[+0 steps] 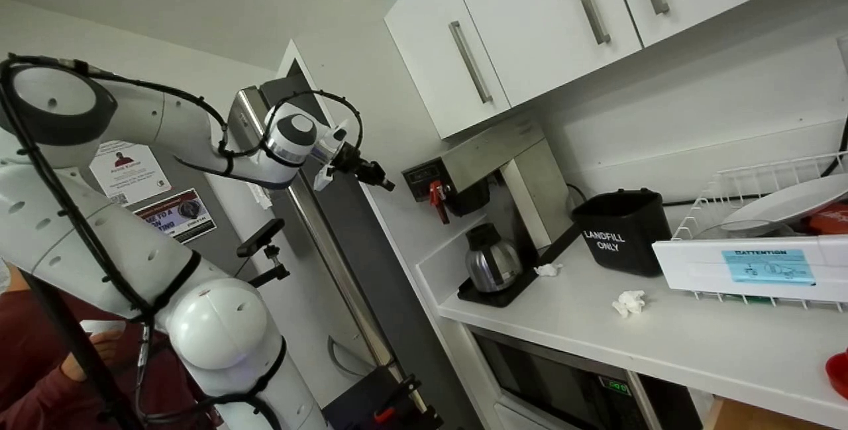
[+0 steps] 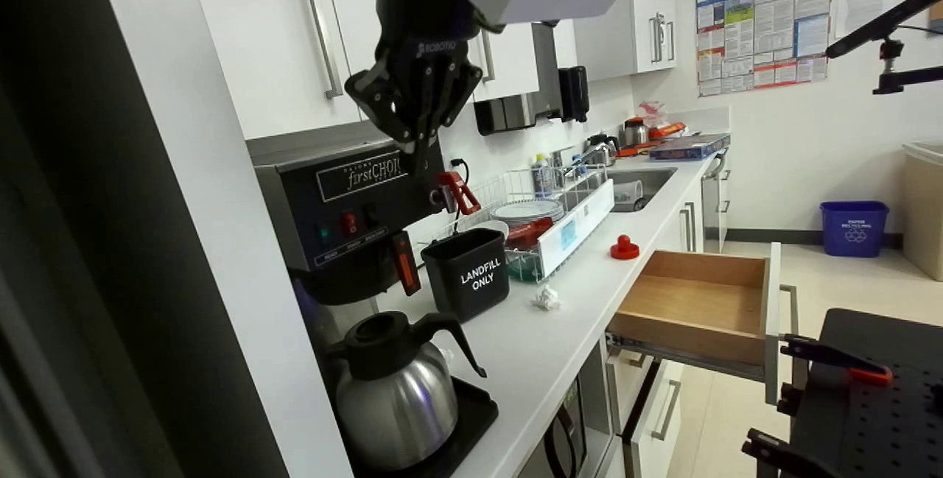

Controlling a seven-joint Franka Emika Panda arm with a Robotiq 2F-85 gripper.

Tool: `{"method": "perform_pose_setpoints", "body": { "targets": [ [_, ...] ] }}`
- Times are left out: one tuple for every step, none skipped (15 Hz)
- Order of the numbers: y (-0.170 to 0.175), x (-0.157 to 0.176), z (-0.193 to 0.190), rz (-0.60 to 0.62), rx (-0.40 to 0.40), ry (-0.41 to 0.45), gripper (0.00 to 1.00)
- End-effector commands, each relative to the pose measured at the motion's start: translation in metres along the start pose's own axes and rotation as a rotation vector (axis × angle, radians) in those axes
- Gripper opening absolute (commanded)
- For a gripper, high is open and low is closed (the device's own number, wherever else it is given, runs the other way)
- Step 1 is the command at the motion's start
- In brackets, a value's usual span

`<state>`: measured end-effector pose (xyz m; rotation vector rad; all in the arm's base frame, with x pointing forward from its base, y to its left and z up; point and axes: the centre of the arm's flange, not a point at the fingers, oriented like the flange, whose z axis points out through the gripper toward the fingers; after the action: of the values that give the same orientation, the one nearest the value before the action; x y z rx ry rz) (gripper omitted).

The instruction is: Press the power-off button on the coffee maker.

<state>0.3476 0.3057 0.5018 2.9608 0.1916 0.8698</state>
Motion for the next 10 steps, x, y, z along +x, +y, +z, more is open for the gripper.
{"method": "perform_pose_setpoints", "body": {
  "targets": [
    [0.020,-0.015,-0.026,-0.028,0.001,-0.019,0.00],
    [0.022,-0.016,-0.029,-0.033,0.000,-0.025,0.00],
    [0.023,-0.018,-0.031,-0.038,0.004,-0.028,0.00],
    [0.025,-0.019,-0.033,-0.042,0.005,-0.028,0.00],
    [0.026,-0.021,-0.035,-0.046,0.009,-0.028,0.00],
    [0.027,-0.022,-0.036,-0.049,0.015,-0.028,0.00],
    [0.027,-0.023,-0.036,-0.054,0.020,-0.028,0.00],
    [0.027,-0.024,-0.037,-0.054,0.024,-0.025,0.00],
    [0.027,-0.024,-0.038,-0.064,0.036,-0.023,0.00],
    [0.027,-0.025,-0.038,-0.068,0.036,-0.023,0.00]
  ]
}}
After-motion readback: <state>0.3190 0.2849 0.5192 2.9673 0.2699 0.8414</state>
